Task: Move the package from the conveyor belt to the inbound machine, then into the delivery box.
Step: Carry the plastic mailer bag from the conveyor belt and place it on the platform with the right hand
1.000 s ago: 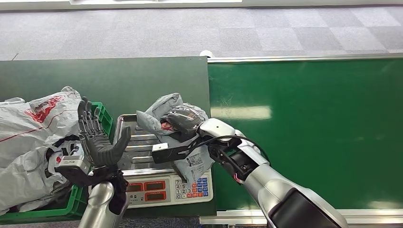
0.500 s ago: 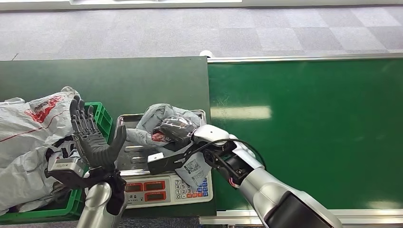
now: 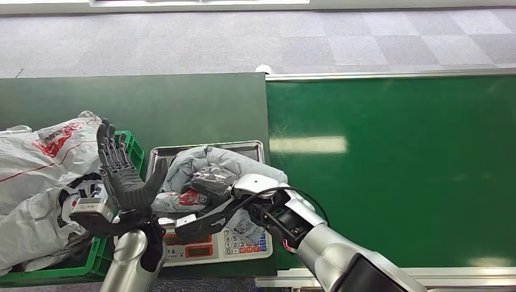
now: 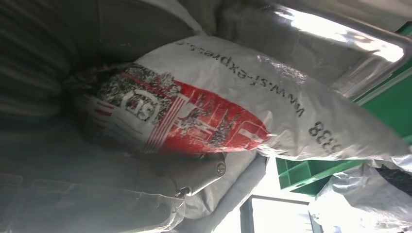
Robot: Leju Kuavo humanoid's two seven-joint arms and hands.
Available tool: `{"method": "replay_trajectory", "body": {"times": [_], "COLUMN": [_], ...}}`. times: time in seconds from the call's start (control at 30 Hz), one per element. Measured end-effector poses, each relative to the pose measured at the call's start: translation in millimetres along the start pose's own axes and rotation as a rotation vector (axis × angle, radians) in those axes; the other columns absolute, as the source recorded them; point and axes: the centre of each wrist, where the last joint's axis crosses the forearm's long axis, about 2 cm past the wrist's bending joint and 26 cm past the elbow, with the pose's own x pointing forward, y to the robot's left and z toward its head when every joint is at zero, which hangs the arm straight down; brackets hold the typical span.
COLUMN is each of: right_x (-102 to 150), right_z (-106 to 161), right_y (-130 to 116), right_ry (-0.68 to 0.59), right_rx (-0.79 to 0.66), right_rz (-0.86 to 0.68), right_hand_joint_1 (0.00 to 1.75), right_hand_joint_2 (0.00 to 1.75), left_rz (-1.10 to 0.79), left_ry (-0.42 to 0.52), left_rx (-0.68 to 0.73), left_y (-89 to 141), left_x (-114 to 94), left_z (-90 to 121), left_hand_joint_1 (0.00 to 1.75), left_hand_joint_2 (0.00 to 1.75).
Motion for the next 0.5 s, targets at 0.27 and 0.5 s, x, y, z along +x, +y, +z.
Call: {"method": "replay_trajectory", "body": {"times": [0.27, 0.5], "right_x": [-2.1, -2.6], "right_z": [2.5, 6.1], "right_y": [10.3, 20.4], "right_ry": [-0.004, -0.157], "right_rx": [-0.048, -0.245], "right_rz": [-0.049, -0.287], "right_hand_joint_1": [0.0, 0.0], "right_hand_joint_2": [1.75, 1.75], "left_rz": [-0.014, -0.021], "left_ry": [-0.001, -0.001], "left_rx": [0.002, 0.001], "left_y": [-1.3, -0.3], "left_x": [-0.1, -0.2], "left_z": [0.8, 1.6], "left_hand_joint_1": [0.0, 0.0], "left_hand_joint_2": [1.75, 1.75]}}
